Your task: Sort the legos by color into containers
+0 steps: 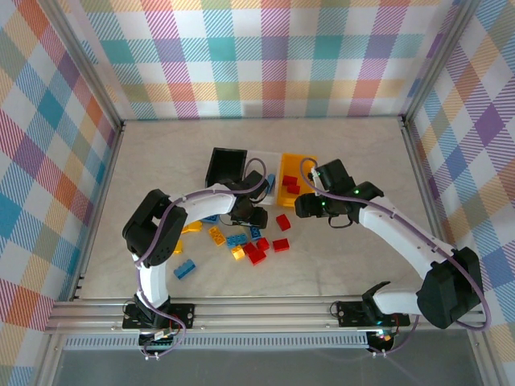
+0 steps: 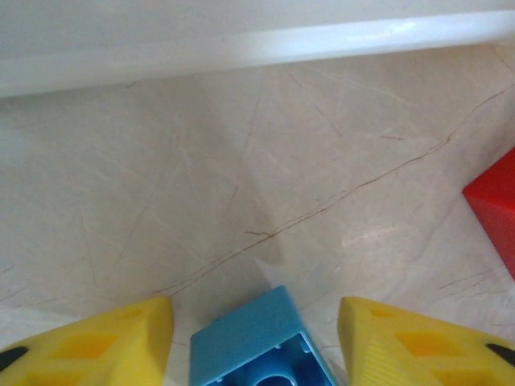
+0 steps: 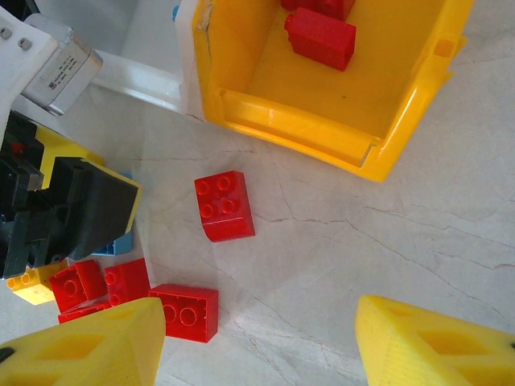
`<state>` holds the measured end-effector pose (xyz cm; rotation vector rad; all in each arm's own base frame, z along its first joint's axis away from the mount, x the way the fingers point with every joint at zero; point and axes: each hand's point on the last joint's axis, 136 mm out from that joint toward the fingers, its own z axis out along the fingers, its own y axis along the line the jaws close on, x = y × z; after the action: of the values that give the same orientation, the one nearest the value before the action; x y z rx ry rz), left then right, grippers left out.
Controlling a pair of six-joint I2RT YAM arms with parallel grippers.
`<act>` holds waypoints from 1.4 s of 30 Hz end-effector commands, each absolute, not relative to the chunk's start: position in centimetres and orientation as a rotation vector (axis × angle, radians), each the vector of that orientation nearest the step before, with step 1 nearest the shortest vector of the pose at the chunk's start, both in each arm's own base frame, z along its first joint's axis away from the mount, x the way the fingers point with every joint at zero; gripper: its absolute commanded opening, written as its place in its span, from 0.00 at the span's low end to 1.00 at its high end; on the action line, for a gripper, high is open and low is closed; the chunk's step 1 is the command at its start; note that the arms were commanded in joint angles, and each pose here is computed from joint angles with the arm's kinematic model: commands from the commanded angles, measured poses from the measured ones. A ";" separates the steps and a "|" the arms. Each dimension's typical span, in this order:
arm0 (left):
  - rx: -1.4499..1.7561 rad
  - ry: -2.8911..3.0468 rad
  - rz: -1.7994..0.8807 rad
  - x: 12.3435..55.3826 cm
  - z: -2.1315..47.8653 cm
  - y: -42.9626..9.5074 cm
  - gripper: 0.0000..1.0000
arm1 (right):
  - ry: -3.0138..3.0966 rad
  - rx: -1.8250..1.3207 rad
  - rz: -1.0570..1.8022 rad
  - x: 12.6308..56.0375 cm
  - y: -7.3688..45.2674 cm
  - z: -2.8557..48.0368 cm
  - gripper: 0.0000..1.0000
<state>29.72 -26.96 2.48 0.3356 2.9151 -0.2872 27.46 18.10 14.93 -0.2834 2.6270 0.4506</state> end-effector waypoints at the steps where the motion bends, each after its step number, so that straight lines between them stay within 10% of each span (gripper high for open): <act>1: 0.357 2.939 -0.248 29.3 2.1 -26.8 0.48 | 2.616 -0.263 0.463 27.2 18.0 15.1 0.64; 33: 0.426 2.770 -0.201 34.9 12.1 -27.4 0.43 | 2.627 -0.271 0.482 26.9 18.2 14.5 0.64; 42: 0.352 2.856 -0.191 31.5 9.0 -26.1 0.59 | 2.646 -0.267 0.525 26.2 18.5 13.4 0.64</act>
<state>33.19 -27.20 9.03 0.3870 2.8262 -0.2071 26.37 17.86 13.14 -0.2697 2.6621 0.4687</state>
